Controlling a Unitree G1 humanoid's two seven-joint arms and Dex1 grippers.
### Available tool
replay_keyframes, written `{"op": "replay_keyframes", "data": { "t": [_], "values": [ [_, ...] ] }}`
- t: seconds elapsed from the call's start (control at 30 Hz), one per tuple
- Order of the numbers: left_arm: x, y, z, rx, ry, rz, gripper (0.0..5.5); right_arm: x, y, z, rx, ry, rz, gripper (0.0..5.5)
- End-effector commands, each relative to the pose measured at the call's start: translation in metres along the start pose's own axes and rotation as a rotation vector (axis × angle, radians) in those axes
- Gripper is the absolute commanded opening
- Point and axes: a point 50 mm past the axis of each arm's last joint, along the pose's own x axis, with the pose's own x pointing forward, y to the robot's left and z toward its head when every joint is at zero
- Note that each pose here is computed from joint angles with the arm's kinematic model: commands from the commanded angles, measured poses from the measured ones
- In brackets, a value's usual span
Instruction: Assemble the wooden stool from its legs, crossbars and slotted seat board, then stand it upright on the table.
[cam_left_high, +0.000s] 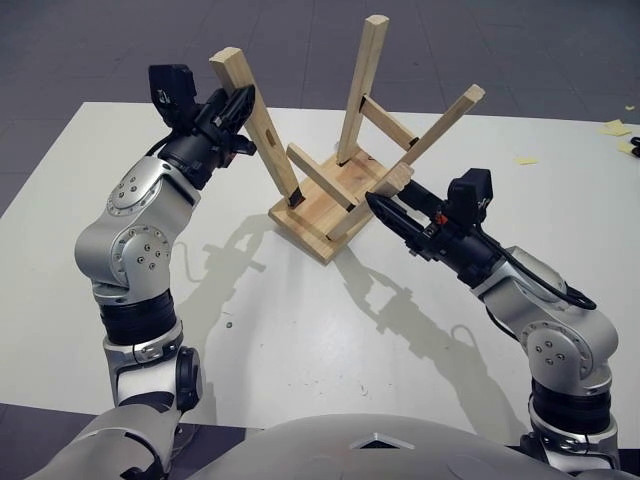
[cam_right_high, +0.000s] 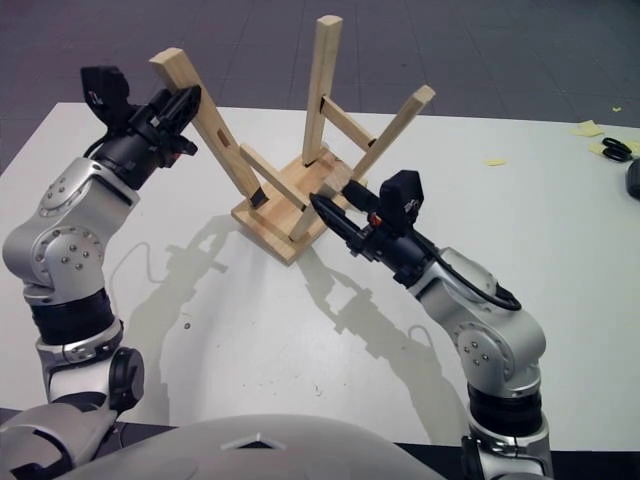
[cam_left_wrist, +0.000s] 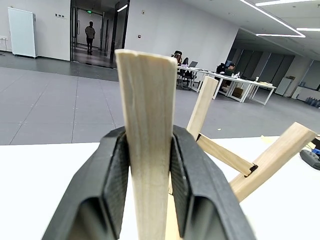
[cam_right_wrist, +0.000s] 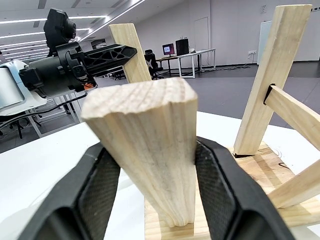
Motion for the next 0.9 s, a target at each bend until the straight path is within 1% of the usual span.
{"op": "replay_keyframes", "data": {
  "t": [0.03, 0.13, 0.27, 0.47, 0.5, 0.57, 0.67, 0.9],
  "values": [
    [-0.004, 0.008, -0.025, -0.058, 0.100, 0.026, 1.05, -0.002, -0.006, -0.020, 0.069, 0.116, -0.044, 2.24],
    [-0.006, 0.011, -0.031, -0.086, 0.129, 0.004, 1.05, 0.001, -0.009, -0.017, 0.055, 0.113, -0.040, 2.24],
    [-0.006, 0.021, -0.032, -0.064, 0.153, 0.001, 1.05, 0.002, -0.015, -0.012, 0.031, 0.112, -0.036, 2.24],
    [-0.002, 0.018, -0.036, -0.131, 0.143, -0.006, 1.05, 0.004, -0.017, -0.011, 0.015, 0.120, -0.014, 2.23],
    [-0.002, 0.017, -0.036, -0.138, 0.139, 0.000, 1.05, 0.005, -0.016, -0.011, 0.015, 0.124, -0.007, 2.52],
    [-0.002, 0.017, -0.034, -0.136, 0.129, 0.007, 1.05, 0.005, -0.015, -0.012, 0.019, 0.128, 0.000, 2.85],
    [-0.002, 0.016, -0.028, -0.131, 0.110, 0.005, 1.05, 0.003, -0.016, -0.013, 0.028, 0.135, -0.001, 3.20],
    [0.000, 0.009, -0.010, -0.163, 0.059, -0.058, 1.04, 0.002, -0.019, -0.015, 0.034, 0.145, -0.019, 4.27]
  ]
}}
